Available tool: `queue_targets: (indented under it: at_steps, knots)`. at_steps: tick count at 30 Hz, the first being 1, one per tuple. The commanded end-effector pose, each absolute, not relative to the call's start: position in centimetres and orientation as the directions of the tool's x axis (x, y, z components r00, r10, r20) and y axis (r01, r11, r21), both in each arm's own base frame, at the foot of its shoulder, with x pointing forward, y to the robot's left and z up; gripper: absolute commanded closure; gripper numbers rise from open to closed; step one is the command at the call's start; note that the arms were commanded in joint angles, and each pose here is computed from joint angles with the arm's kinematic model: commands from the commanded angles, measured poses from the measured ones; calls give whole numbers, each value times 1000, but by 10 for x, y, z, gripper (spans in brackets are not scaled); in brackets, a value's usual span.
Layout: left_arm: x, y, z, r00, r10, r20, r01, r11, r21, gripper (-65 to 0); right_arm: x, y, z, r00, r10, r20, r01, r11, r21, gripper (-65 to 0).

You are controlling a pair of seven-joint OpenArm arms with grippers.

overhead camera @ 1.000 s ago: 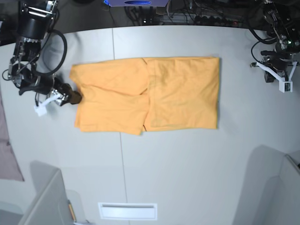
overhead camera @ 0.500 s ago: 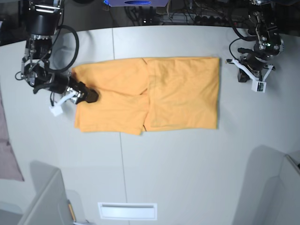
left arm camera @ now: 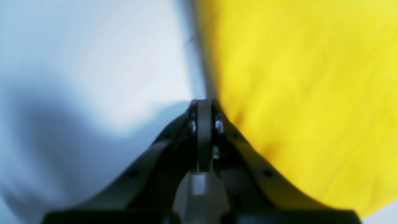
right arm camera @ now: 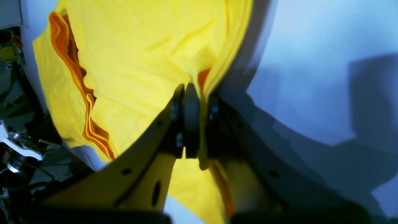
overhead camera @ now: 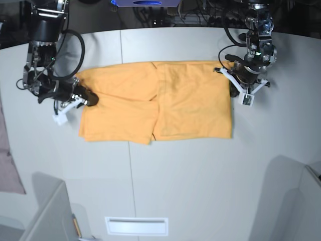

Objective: Fold the T-shirt properly
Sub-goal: 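Move both grippers to the folded shirt's corners and grasp them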

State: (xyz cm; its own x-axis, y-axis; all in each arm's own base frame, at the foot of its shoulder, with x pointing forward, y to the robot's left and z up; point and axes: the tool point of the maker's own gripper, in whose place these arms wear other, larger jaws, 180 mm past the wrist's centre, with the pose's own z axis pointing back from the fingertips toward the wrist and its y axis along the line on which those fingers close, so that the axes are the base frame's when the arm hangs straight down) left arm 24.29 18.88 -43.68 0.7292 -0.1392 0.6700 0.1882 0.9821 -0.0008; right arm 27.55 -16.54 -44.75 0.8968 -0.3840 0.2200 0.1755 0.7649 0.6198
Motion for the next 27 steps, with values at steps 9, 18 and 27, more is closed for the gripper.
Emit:
queue_targets:
  at_steps: [9, 18, 27]
  knots:
    - [243, 179, -440, 745, -142, 651, 189, 982, -3, 0, 267, -182, -458, 903, -384, 190, 217, 793, 570, -5]
    - [243, 222, -432, 746, -130, 653, 124, 991, 56, 0, 263, -233, -450, 841, -495, 219, 312, 774, 551, -374]
    - [244, 223, -431, 744, -135, 654, 127, 990, 60, 0, 260, -181, -462, 923, -343, 175, 196, 810, 553, -374]
